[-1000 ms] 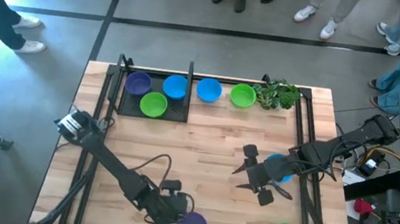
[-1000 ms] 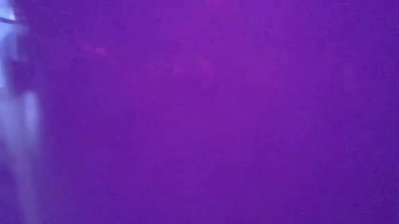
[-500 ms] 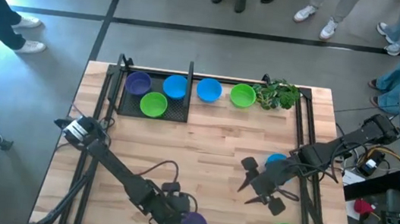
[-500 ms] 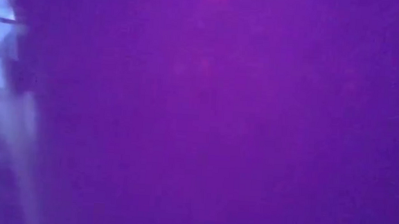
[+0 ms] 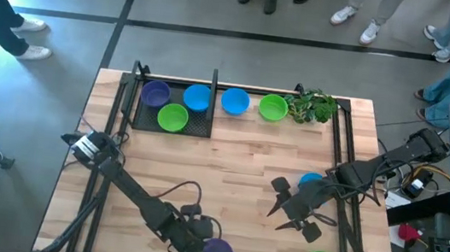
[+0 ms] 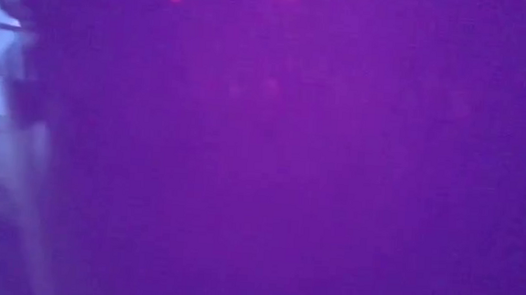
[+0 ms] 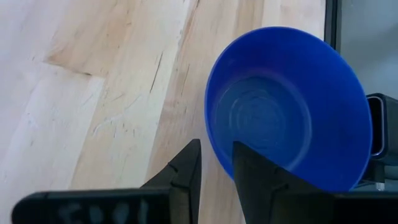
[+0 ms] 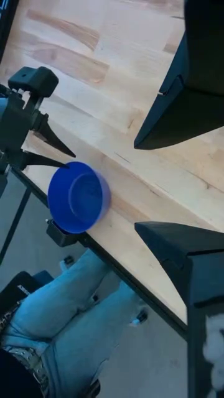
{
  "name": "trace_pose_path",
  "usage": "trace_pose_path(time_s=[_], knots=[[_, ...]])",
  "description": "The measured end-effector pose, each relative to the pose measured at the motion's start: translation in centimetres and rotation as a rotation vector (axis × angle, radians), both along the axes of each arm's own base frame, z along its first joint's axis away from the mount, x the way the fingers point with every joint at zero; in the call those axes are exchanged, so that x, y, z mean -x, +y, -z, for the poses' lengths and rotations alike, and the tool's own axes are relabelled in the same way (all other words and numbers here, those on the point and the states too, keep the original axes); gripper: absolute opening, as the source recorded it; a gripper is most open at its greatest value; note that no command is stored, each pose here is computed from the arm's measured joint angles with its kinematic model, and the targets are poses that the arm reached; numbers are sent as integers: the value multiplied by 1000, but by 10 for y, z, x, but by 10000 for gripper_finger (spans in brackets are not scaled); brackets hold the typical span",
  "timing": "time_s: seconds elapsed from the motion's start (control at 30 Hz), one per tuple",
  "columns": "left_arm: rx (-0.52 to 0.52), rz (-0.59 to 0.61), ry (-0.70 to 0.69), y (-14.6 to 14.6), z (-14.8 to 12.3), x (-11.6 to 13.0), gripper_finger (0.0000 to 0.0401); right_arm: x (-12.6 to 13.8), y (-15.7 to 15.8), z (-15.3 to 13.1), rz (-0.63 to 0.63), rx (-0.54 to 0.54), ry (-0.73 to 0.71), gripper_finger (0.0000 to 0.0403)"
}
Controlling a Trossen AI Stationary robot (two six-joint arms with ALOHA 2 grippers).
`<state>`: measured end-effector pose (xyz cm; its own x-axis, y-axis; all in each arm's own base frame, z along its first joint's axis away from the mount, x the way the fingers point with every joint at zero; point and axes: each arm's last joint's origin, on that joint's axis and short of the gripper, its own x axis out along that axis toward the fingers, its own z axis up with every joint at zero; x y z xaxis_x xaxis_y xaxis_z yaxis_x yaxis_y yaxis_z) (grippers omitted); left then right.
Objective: Pick & Place Mini bowls
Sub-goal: Stack the purple bowl on the purple bowl on the shelf
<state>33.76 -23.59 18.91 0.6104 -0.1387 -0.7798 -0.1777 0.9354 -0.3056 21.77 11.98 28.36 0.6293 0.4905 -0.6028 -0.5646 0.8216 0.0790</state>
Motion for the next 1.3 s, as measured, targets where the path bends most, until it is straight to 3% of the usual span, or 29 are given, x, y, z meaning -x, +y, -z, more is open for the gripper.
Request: trace_pose_path(time_s=[1.13, 1.3], knots=[[76, -61, 42, 7, 17, 4, 82, 0, 0, 0, -12, 14, -10, 198], [98, -63, 55, 6, 17, 4, 53, 0, 0, 0, -11, 13, -9, 198]])
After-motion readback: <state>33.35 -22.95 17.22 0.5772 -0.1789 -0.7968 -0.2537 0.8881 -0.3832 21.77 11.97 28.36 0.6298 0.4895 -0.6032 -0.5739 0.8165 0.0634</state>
